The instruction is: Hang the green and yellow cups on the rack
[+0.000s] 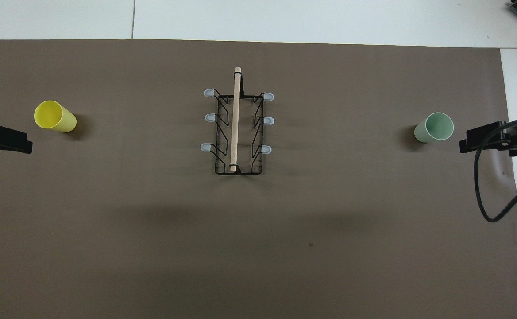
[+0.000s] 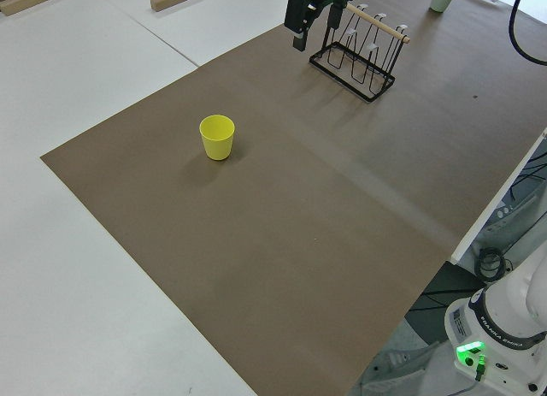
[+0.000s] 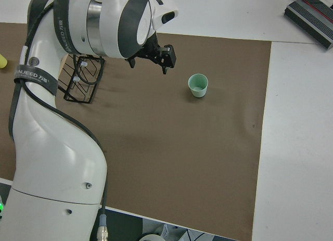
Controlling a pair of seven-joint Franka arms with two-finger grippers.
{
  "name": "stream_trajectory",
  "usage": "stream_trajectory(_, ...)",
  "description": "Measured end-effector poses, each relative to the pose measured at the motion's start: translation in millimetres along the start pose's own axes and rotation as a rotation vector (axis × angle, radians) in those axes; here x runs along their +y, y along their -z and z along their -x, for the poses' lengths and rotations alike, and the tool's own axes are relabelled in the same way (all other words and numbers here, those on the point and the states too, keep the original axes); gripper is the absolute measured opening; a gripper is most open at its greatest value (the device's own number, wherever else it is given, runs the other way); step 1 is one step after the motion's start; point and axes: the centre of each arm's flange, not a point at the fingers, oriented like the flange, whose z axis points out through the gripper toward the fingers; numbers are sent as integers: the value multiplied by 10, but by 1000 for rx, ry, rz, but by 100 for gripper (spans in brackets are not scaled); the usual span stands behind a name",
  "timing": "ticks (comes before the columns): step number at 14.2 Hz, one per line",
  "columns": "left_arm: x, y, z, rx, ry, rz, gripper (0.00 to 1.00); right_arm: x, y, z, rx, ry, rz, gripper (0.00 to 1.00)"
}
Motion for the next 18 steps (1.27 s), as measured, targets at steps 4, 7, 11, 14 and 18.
stream_trajectory(4, -5, -22, 6, -6, 1, 0, 100, 0, 0, 0, 0, 0, 0, 100)
stream_trajectory(7, 33, -23, 9, -9, -6, 0, 100, 12, -8, -13, 4, -1, 12, 100)
stream_trajectory(11, 39, -22, 11, -9, -6, 0, 100, -70, -79, -50, 15, 35, 70, 100)
stream_trajectory(14, -40, -18, 10, -4, 28, 2, 100, -166, -212, -92, -6, 72, 113, 100)
stream_trajectory(18, -214, -118, -23, -20, 110, 18, 100, -56, -460, -238, -62, 231, 209, 100)
